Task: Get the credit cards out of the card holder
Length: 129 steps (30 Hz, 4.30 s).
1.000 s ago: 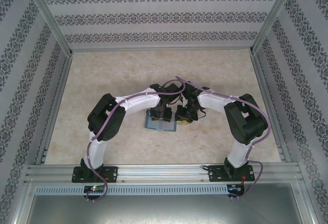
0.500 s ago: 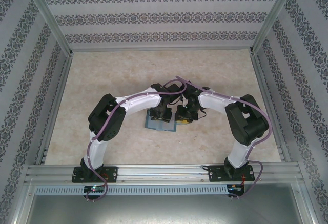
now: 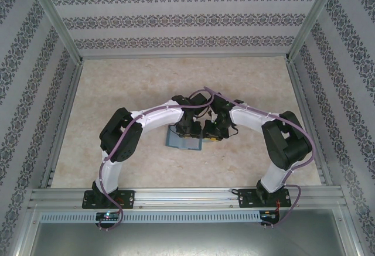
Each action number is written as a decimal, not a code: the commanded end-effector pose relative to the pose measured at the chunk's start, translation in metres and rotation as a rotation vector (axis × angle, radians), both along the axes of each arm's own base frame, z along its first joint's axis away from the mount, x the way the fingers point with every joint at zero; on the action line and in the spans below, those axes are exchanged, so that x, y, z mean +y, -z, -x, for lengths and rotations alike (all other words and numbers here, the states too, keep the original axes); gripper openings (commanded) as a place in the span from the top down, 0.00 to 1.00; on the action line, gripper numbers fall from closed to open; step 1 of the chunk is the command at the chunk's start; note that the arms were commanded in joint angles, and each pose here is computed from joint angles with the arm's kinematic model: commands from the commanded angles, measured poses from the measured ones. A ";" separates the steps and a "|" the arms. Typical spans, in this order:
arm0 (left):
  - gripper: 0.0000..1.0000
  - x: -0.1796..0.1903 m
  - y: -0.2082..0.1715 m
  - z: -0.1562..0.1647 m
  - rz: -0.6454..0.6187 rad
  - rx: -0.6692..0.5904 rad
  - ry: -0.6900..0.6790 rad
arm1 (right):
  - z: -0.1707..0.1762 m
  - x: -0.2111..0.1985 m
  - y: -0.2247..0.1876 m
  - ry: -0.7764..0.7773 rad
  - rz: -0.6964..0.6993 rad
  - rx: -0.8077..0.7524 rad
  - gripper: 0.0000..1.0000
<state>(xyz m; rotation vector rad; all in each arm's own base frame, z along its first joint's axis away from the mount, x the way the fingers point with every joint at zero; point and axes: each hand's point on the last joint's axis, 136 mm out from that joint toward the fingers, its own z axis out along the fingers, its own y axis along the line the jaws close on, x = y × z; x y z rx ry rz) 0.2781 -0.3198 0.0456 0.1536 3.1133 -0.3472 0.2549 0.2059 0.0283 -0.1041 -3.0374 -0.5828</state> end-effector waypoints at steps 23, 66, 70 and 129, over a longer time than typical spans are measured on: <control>0.71 0.002 0.028 0.003 0.045 0.080 -0.053 | 0.002 -0.014 0.019 -0.002 0.049 0.037 0.72; 0.76 -0.023 0.004 -0.006 0.136 0.032 -0.040 | -0.002 -0.016 -0.003 0.019 0.020 -0.010 0.74; 0.78 -0.026 0.001 -0.007 0.156 0.030 -0.047 | 0.000 -0.020 0.002 0.030 0.023 0.000 0.75; 0.59 -0.008 0.024 -0.005 -0.160 0.011 0.058 | -0.006 -0.034 0.019 0.029 0.031 0.040 0.75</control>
